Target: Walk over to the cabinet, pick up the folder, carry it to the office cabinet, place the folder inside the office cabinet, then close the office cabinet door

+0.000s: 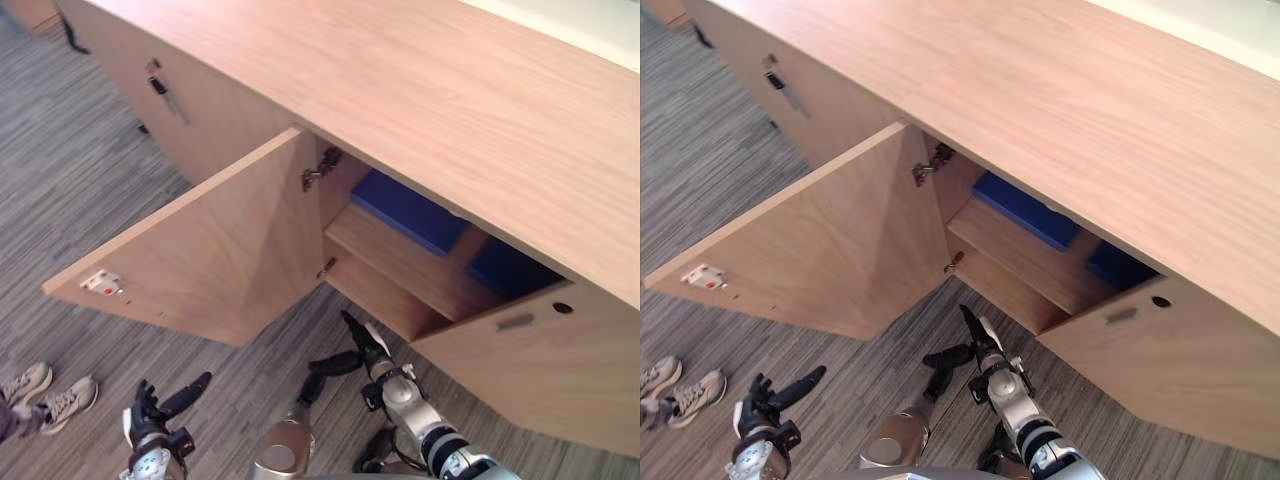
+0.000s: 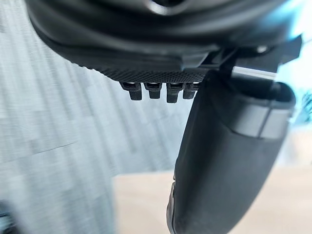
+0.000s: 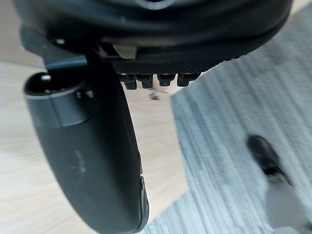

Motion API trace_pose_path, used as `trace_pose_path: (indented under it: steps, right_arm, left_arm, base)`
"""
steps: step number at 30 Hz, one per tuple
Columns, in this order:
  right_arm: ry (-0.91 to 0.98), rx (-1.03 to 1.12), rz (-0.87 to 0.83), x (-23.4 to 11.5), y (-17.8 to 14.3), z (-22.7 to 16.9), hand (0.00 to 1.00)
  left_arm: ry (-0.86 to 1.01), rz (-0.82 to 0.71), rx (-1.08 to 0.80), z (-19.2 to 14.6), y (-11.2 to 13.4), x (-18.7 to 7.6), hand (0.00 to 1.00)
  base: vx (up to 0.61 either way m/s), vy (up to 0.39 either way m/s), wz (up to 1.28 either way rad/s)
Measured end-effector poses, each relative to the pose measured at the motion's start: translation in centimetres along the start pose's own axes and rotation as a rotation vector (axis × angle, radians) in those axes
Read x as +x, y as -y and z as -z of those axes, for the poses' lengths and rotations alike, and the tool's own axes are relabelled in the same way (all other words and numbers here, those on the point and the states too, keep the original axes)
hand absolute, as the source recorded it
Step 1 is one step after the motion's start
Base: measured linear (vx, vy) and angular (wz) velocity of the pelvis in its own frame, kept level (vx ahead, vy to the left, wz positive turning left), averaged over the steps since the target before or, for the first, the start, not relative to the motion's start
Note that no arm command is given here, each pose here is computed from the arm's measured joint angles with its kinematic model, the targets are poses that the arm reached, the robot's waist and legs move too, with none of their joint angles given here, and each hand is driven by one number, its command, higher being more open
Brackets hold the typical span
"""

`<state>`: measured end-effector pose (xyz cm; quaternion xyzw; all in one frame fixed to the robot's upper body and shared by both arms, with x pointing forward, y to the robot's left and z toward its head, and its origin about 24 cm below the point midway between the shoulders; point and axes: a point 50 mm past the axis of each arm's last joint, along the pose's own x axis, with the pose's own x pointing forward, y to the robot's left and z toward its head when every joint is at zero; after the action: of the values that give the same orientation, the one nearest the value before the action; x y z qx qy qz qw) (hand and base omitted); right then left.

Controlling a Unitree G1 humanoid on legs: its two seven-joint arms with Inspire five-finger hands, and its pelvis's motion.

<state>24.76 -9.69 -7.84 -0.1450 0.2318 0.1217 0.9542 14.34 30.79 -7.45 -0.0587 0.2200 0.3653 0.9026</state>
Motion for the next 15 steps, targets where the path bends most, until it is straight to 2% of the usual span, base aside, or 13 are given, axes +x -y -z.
trace_pose_path:
  steps: [5, 9, 11, 15]
  right_arm:
    - [-0.023, -0.01, 0.041, -0.4, 1.1, 1.0, 1.0]
    - [-0.104, 0.02, 0.05, -1.6, 1.3, 3.6, 1.0]
    - [-0.134, 0.044, 0.071, -2.1, 1.7, 4.5, 1.0]
    - [-0.225, 0.12, 0.161, -3.8, 3.2, 7.3, 1.0]
  left_arm:
    - [0.333, 0.043, 0.051, -8.6, -0.5, 1.4, 1.0]
    - [0.503, 0.095, 0.108, -13.1, 0.4, 1.6, 1.0]
    - [0.529, 0.136, 0.125, -13.7, 1.3, 1.3, 1.0]
    - [0.519, 0.119, 0.122, -13.3, 1.0, 1.3, 1.0]
  base:
    - [-0.05, -0.014, 0.02]
    - [0.0, -0.027, -0.09]
    - [-0.02, -0.014, -0.14]
    - [-0.03, 0.004, -0.14]
